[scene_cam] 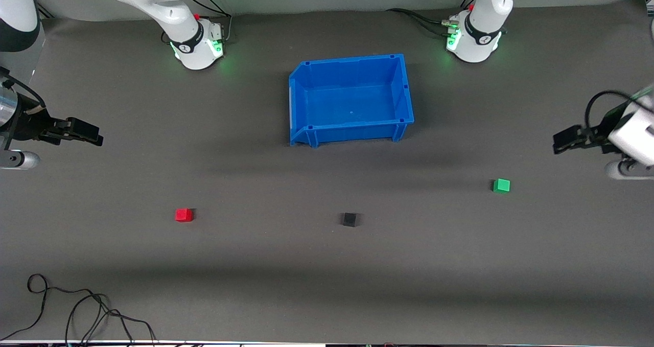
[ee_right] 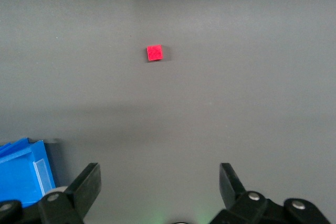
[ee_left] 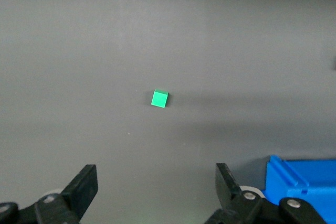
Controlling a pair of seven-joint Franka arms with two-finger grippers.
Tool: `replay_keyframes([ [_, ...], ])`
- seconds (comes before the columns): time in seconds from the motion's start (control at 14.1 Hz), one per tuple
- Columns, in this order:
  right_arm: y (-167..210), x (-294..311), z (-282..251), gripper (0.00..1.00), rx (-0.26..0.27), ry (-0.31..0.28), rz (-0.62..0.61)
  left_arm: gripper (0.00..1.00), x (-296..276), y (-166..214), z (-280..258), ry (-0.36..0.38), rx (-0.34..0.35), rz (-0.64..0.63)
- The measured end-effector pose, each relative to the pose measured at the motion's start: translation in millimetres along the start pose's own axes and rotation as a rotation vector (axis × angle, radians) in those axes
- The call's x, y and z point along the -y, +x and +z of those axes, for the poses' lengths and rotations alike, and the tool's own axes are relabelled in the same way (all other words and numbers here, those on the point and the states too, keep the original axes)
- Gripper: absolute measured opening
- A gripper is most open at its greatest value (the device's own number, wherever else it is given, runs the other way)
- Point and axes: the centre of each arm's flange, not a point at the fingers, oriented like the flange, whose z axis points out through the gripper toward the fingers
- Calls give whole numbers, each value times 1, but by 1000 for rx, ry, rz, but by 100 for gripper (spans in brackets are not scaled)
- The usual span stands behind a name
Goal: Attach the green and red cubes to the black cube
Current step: 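Move the right gripper toward the red cube while the left gripper approaches the green cube, then lower and close the right gripper on the red cube while the left grasps green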
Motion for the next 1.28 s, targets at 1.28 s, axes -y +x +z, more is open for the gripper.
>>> replay_keyframes([
  [1.28, 86, 30, 246, 100, 27, -19, -38, 100, 32, 7, 259, -6, -14, -980],
])
